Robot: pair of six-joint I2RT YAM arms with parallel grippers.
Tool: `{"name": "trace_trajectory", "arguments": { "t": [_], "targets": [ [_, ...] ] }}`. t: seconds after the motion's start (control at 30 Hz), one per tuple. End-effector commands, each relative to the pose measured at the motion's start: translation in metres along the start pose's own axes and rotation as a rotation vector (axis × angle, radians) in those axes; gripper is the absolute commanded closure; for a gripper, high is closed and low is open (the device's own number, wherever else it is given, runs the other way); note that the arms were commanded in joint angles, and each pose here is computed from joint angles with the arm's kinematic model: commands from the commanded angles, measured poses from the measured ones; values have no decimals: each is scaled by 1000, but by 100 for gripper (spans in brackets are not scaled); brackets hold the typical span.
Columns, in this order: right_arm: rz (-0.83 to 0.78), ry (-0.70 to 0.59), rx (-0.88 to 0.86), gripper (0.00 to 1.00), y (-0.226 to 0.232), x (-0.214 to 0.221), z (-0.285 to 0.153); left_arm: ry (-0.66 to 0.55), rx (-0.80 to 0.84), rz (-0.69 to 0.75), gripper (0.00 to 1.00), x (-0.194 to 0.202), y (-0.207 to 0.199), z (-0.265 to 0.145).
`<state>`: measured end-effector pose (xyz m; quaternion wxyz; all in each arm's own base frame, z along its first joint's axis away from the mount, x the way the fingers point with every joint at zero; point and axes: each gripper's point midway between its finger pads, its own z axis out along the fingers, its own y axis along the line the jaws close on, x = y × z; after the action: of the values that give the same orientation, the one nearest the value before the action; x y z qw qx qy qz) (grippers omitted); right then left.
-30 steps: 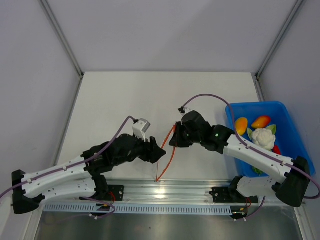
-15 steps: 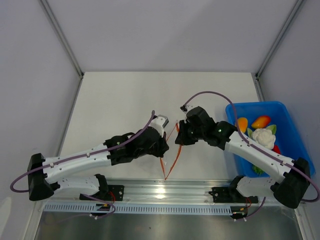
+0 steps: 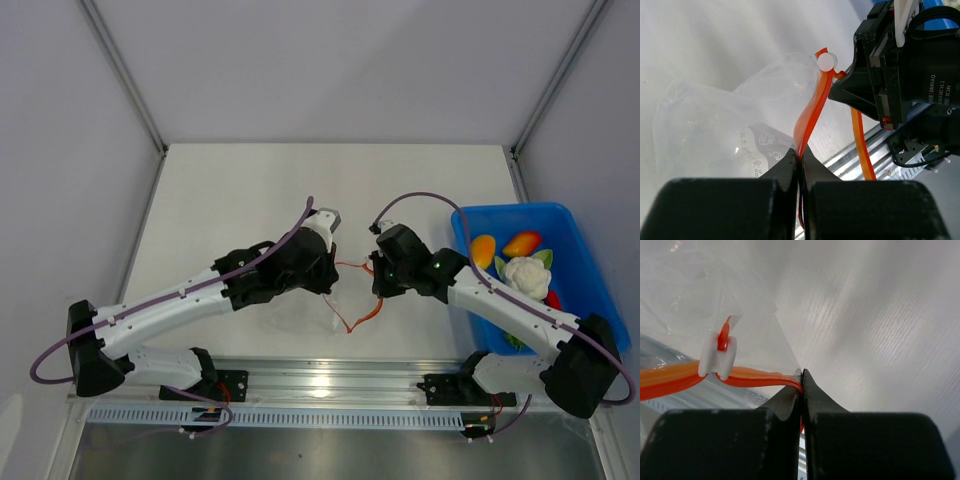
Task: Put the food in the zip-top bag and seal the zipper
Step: Open the zipper of the food storage bag at the center of the board.
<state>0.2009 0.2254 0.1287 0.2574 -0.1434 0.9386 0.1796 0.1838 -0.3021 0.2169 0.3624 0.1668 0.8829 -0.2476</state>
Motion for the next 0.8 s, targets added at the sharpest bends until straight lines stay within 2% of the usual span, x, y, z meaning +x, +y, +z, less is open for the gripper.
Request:
{"name": "trace_trajectory", "arguments": {
  "t": [0.0,0.23,0.37,0.47,0.5,0.63,0.7,0.77],
  "targets": [
    [-20,-28,73,100,-17,0,-1,-13,54,23,99,-11,-11,-3],
    [9,-28,78,98,-20,6,-3,-4,90,25,99,2,-10,1],
    [5,-74,31,91,-10,0,-12,7,82,16,99,15,-4,9],
    [13,-94,35,66,-9,-5,-22,2,52,11,99,15,3,17],
    [16,-103,42,53,-9,-9,-26,-8,51,12,99,13,4,18],
    [11,-82,134,37,-21,-13,-35,-45,30,-6,99,4,10,25],
    [13,-68,161,18,-24,-12,-42,-47,31,-6,100,0,8,31],
    [48,-126,194,1,-27,-25,-59,-39,34,4,99,-4,5,34]
  ]
}}
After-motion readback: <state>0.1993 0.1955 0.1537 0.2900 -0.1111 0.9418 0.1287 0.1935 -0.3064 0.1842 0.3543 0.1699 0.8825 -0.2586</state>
